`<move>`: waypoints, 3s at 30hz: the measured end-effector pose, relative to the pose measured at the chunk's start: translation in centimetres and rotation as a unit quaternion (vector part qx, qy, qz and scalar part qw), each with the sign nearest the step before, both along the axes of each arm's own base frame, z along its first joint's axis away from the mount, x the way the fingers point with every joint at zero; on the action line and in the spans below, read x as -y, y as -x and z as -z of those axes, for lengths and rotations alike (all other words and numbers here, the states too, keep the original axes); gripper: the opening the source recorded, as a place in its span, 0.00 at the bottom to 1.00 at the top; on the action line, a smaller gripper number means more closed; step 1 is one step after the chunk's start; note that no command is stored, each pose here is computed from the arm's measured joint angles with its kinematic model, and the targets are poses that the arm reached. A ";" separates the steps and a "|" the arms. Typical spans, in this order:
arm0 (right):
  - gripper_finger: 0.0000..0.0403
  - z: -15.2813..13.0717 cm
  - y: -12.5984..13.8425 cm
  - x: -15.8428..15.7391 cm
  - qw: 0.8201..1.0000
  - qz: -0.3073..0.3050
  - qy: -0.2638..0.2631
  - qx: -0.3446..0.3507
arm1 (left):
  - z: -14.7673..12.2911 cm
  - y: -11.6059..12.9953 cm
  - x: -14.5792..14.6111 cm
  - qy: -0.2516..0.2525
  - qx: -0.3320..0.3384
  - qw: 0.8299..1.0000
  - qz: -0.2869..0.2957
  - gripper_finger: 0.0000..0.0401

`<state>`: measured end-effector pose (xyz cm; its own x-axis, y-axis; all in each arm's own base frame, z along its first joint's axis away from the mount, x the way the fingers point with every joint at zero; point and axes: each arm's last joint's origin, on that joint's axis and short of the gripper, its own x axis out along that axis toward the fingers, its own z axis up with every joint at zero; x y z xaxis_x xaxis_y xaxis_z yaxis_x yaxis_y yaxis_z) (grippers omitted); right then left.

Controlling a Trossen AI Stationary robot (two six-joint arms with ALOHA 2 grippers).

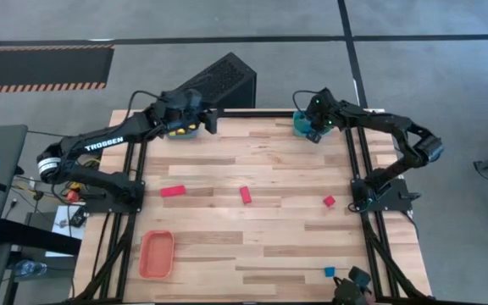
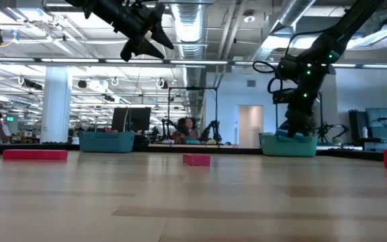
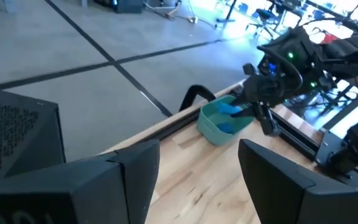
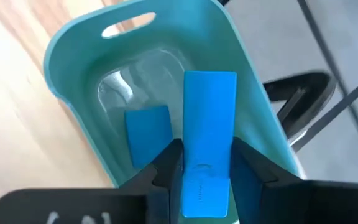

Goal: Sort & place blocks by color
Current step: Put the left blue block into the green bin, then put the blue block into the green bin

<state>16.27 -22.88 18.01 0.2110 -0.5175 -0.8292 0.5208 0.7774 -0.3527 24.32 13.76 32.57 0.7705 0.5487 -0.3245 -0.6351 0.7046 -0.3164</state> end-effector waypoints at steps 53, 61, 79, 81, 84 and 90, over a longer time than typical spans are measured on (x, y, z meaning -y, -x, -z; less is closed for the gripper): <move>0.51 -4.6 -3.3 -40.3 0.846 0.381 -0.373 0.021 | 4.5 10.7 11.8 0.017 0.071 0.972 0.224 0.51; 0.51 -4.5 -3.0 -42.2 0.837 0.330 -0.437 -0.020 | 4.5 10.5 12.0 0.002 0.065 0.973 0.222 0.51; 0.53 -2.1 -2.1 -42.6 0.798 0.408 -0.443 -0.004 | 6.2 10.7 12.2 0.021 -0.019 0.974 0.223 0.51; 0.56 -2.1 -2.5 -42.4 0.792 0.410 -0.453 -0.002 | 6.2 10.7 12.2 0.021 -0.025 0.975 0.218 0.51; 0.62 -2.3 -2.7 -42.9 0.784 0.398 -0.475 0.002 | 6.3 10.7 12.2 0.023 -0.025 0.976 0.217 0.51; 0.73 -0.8 -2.2 -44.1 0.793 0.400 -0.456 -0.055 | 6.3 10.7 12.1 0.020 -0.025 0.978 0.206 0.51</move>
